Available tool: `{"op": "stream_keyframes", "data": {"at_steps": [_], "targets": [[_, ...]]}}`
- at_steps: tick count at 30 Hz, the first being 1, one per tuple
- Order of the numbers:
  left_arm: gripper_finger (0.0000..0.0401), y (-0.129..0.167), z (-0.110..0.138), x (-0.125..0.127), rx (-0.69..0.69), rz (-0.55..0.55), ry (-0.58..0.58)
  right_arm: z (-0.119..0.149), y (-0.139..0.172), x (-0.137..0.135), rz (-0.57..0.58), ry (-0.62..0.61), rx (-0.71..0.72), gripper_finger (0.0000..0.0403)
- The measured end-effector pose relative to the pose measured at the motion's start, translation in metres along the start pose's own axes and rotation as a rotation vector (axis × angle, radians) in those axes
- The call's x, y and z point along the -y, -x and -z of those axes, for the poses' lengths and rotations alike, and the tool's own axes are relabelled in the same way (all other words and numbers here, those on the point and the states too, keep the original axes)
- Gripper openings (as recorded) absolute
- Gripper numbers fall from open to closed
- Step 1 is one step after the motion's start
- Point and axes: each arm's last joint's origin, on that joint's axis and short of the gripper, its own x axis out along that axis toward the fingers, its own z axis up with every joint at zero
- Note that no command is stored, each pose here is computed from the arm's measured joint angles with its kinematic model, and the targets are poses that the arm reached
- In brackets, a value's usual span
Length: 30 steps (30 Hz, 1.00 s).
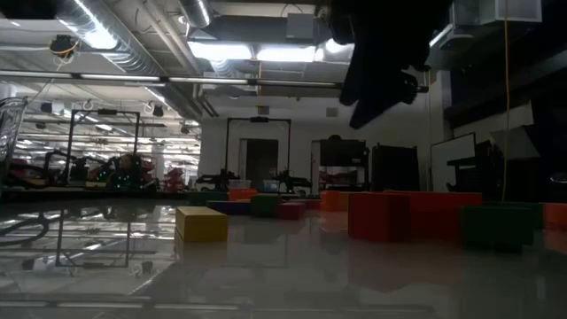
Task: Sort blocks by size
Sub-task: Put the large orange game piece into the left transparent bin, then put the large red game piece into the left transparent bin
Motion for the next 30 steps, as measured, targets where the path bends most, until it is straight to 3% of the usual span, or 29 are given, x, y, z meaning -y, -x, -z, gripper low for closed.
{"op": "stream_keyframes", "data": {"at_steps": [4,7,15,22,30], "targets": [[0.0108,0.000,0.021,0.004,-0.119,-0.041,0.127,0.001,0.000,0.001,0.018,-0.022,-0.011,0.0244],[0.0110,-0.002,0.030,0.006,-0.150,-0.084,0.137,0.001,0.000,0.001,0.018,-0.023,-0.011,0.0243],[0.0113,-0.010,0.036,0.002,-0.111,-0.153,0.194,0.003,-0.006,0.001,0.002,-0.059,-0.045,0.0243],[0.0113,-0.022,0.041,-0.008,-0.126,-0.209,0.246,0.013,-0.032,0.004,0.065,-0.083,-0.135,0.0243],[0.0114,-0.032,0.043,-0.019,-0.137,-0.262,0.281,0.024,-0.055,0.005,0.046,-0.109,-0.254,0.0243]]}}
